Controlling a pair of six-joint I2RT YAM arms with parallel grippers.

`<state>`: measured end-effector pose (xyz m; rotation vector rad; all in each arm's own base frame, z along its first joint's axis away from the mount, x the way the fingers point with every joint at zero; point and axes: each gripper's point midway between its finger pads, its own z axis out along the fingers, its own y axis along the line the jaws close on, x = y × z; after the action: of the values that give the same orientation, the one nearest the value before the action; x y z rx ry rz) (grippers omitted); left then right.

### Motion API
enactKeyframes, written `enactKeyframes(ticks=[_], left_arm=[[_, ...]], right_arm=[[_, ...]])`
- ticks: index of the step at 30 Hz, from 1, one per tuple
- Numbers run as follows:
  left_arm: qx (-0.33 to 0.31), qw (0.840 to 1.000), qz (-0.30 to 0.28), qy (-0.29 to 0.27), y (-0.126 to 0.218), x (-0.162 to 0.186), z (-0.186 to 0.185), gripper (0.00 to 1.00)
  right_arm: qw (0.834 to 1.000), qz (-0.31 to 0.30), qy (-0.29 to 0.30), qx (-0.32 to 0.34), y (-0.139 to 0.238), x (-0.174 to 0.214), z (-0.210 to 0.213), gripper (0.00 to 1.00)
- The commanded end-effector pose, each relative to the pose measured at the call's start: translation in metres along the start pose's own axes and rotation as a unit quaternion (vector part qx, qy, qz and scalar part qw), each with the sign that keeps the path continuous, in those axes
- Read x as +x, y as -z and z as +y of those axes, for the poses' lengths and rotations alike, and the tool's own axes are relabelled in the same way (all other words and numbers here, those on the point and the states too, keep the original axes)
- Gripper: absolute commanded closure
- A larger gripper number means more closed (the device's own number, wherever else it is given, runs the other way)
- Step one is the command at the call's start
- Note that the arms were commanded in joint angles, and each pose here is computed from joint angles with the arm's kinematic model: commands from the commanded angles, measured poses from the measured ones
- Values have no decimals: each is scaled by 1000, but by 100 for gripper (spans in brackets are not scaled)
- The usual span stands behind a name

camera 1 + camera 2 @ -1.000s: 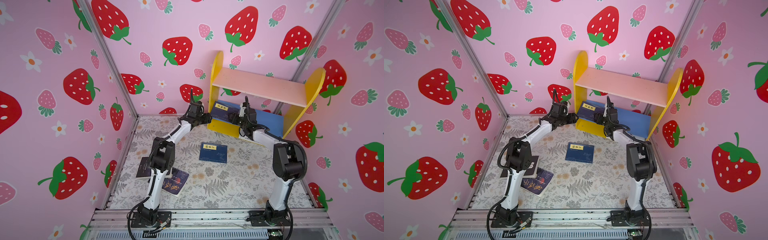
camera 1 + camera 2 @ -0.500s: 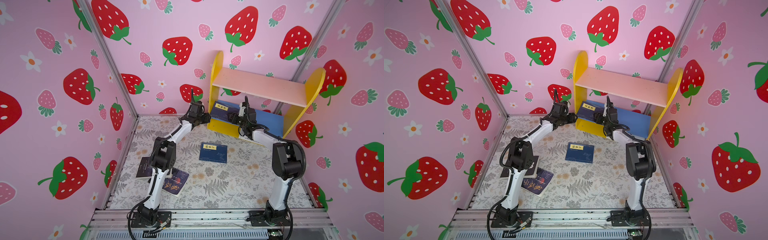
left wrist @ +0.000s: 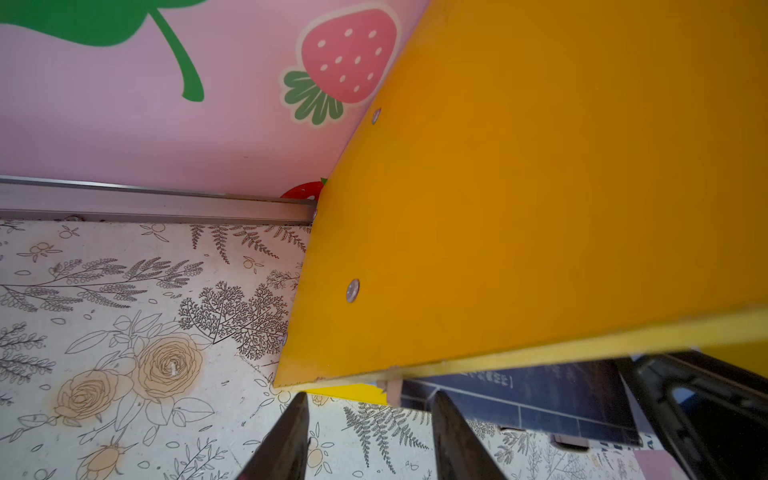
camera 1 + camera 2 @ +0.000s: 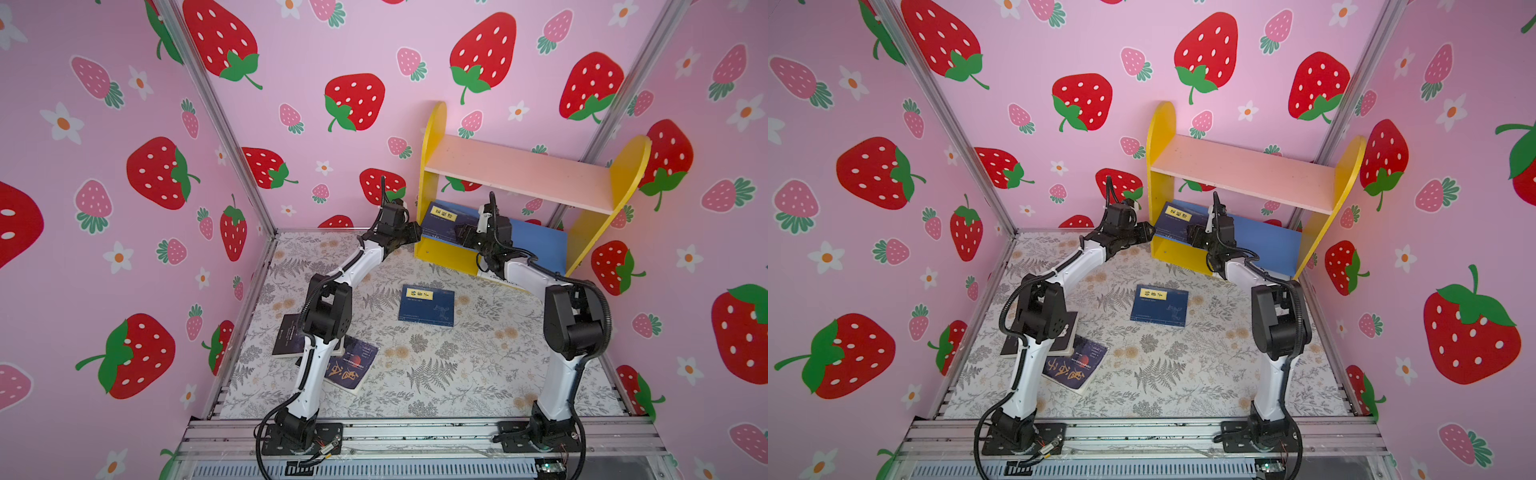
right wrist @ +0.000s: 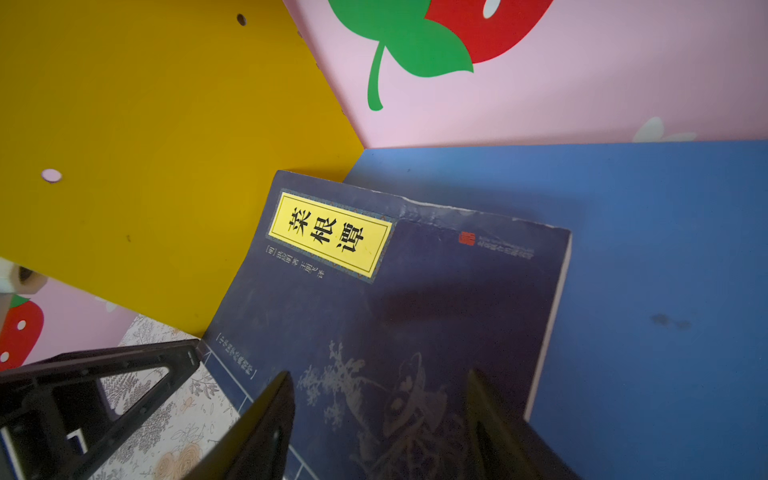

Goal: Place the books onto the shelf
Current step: 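Lower both grippers toward the dark blue book lying on the table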

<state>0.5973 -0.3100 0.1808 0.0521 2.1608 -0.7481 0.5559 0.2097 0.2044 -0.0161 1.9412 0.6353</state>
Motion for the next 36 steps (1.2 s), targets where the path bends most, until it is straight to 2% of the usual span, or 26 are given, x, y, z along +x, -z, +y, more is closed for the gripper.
enactKeyframes(ticks=[1,9,14,18,25,32,36], left_arm=[[-2,1000,-7,-2,-5,1,0,52],[-1,1000,-3,-8,11,11,-2,51],[0,1000,7,-9,9,18,-2,51],[4,1000,6,-7,7,18,-5,51],[5,1000,13,-2,9,23,-5,50],[19,1000,13,13,46,35,-6,21],[26,999,25,35,80,63,-2,13]], right_arm=[[1000,-3,-1,-13,-6,-3,7,32],[996,-19,81,-1,20,-19,10,20],[995,-15,103,-5,35,-13,10,17],[993,-12,116,-1,44,-7,8,12],[992,-5,127,-2,54,-2,9,11],[994,18,111,-11,81,16,13,11],[995,45,94,8,105,34,11,16]])
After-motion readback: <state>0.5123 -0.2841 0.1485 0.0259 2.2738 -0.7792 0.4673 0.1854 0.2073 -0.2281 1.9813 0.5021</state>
